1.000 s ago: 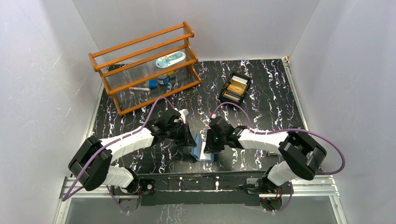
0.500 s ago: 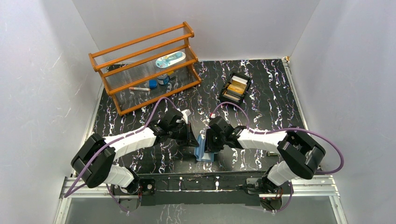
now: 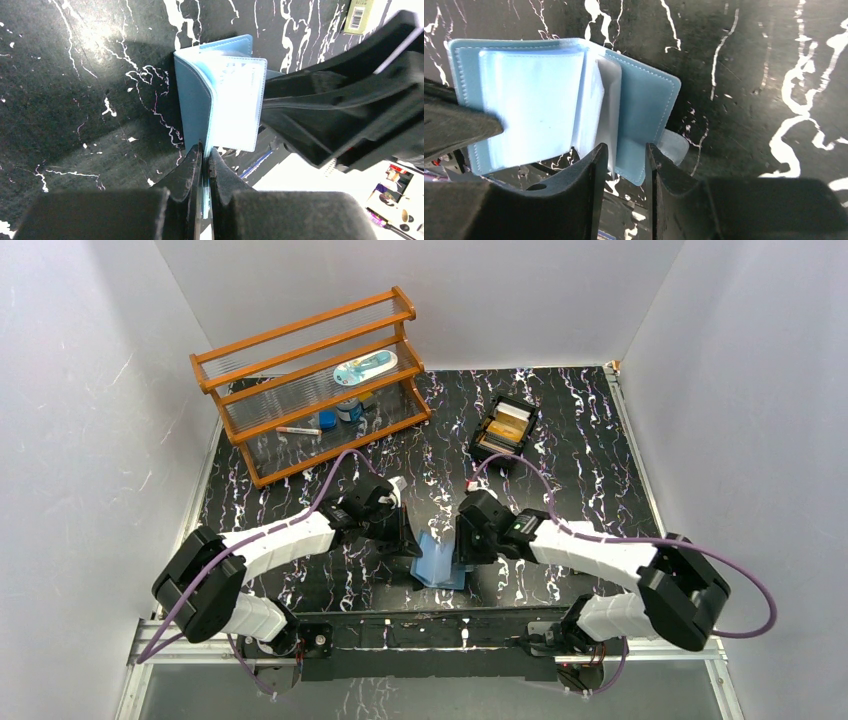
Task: Put the credit cards into the card holder
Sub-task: Insert the credit card into the card holder, then pick up the credit card from the storage box.
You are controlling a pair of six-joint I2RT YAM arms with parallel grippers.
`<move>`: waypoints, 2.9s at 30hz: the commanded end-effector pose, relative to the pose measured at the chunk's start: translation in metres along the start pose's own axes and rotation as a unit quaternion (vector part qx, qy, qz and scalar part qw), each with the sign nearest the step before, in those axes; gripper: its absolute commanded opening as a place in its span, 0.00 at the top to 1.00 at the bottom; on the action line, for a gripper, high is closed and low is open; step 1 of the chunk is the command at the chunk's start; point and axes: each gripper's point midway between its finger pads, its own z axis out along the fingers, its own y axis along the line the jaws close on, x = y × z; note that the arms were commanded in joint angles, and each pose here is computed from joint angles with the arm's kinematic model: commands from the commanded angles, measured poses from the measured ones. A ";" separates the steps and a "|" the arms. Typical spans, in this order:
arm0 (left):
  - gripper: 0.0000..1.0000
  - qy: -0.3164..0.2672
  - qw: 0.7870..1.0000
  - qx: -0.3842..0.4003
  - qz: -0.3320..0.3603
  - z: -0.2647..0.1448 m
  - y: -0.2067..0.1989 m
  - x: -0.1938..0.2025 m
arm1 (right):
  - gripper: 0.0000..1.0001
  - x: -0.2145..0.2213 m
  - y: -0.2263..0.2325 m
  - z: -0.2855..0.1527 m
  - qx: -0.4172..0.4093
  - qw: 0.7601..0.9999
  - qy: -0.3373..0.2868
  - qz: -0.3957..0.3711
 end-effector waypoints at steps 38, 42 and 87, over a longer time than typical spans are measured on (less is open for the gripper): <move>1.00 -0.009 0.996 0.090 0.026 -0.020 -0.014 0.024 | 0.36 -0.324 -0.121 -0.035 0.258 0.873 -0.148 -0.385; 1.00 -0.003 0.995 0.094 0.024 -0.019 -0.014 0.026 | 0.37 -0.349 -0.142 -0.029 0.299 0.856 -0.149 -0.394; 1.00 0.001 0.996 0.086 0.001 -0.017 -0.005 0.033 | 0.66 -0.406 -0.182 -0.007 0.378 0.793 -0.127 -0.461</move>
